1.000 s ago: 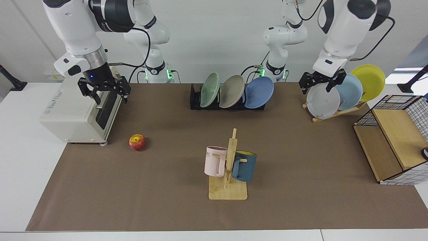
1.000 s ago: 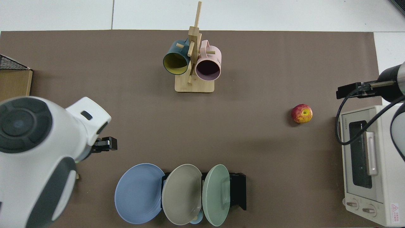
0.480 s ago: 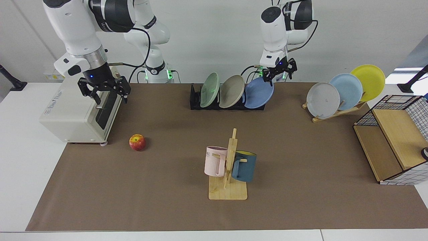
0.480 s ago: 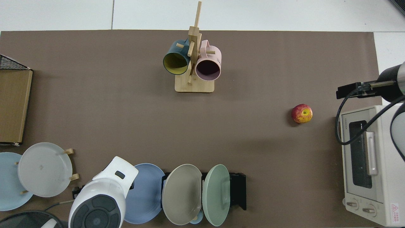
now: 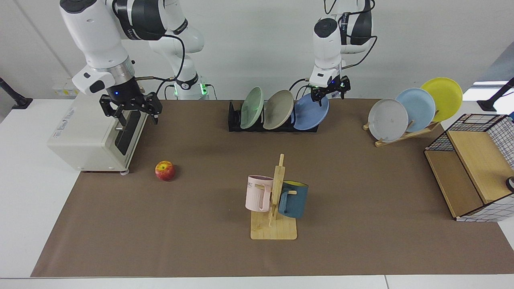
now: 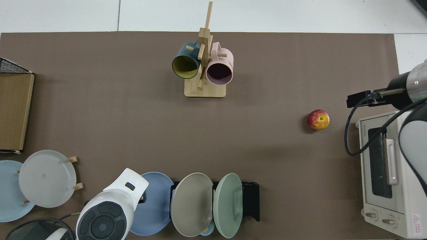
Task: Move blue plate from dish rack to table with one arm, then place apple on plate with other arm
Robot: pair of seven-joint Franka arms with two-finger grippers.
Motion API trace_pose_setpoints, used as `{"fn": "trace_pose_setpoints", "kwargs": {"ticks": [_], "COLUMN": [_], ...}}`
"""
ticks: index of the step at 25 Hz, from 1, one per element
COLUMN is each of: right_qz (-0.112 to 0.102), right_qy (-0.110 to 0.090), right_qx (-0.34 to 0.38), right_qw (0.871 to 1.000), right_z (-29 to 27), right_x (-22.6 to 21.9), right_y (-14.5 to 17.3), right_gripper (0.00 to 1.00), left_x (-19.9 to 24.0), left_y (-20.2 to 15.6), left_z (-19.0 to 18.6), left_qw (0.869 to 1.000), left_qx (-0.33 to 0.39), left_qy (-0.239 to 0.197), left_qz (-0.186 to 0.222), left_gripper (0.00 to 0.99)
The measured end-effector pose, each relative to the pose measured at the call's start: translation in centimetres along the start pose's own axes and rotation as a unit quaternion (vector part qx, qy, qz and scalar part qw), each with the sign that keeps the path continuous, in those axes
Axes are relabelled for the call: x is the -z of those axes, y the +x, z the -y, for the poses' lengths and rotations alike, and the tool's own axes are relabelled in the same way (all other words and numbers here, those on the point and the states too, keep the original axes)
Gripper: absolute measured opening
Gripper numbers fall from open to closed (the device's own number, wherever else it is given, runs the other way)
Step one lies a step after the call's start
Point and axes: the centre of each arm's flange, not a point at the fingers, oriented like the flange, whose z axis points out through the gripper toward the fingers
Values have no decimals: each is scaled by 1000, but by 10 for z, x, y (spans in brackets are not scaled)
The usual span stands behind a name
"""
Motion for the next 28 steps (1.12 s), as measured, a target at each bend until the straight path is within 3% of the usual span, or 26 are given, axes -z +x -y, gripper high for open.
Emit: {"fn": "trace_pose_setpoints", "kwargs": {"ticks": [4,9,16,17,18,20,21,23,28], "right_qz": [11,7,3,4,4,4,4,3,14], "right_qy": [0,0,0,0,0,0,0,0,0], "right_qx": [2,0,-3,-3,-3,-4,-5,-6,-7], "right_qw": [1000,1000,1000,1000,1000,1000,1000,1000,1000], "right_z": [2,0,-4,-4,-4,-4,-4,-4,-5], "right_x": [-34,-94,-163,-169,-175,-187,-193,-204,-232], "right_y": [-2,-4,2,3,5,8,10,12,15], "right_gripper": [1000,1000,1000,1000,1000,1000,1000,1000,1000], "left_x": [-11,-20,-25,-25,-25,-25,-25,-25,-21], "left_y": [-6,-12,-13,-13,-14,-14,-14,-15,-20], "left_z": [-6,-13,-15,-16,-17,-18,-18,-17,-22], "left_qw": [1000,1000,1000,1000,1000,999,999,999,999], "left_qx": [-8,-17,-23,-24,-25,-27,-28,-32,-39], "left_qy": [7,13,15,16,16,17,18,20,29], "left_qz": [5,5,9,9,9,9,9,11,6], "left_gripper": [991,978,467,441,335,256,145,79,79]}}
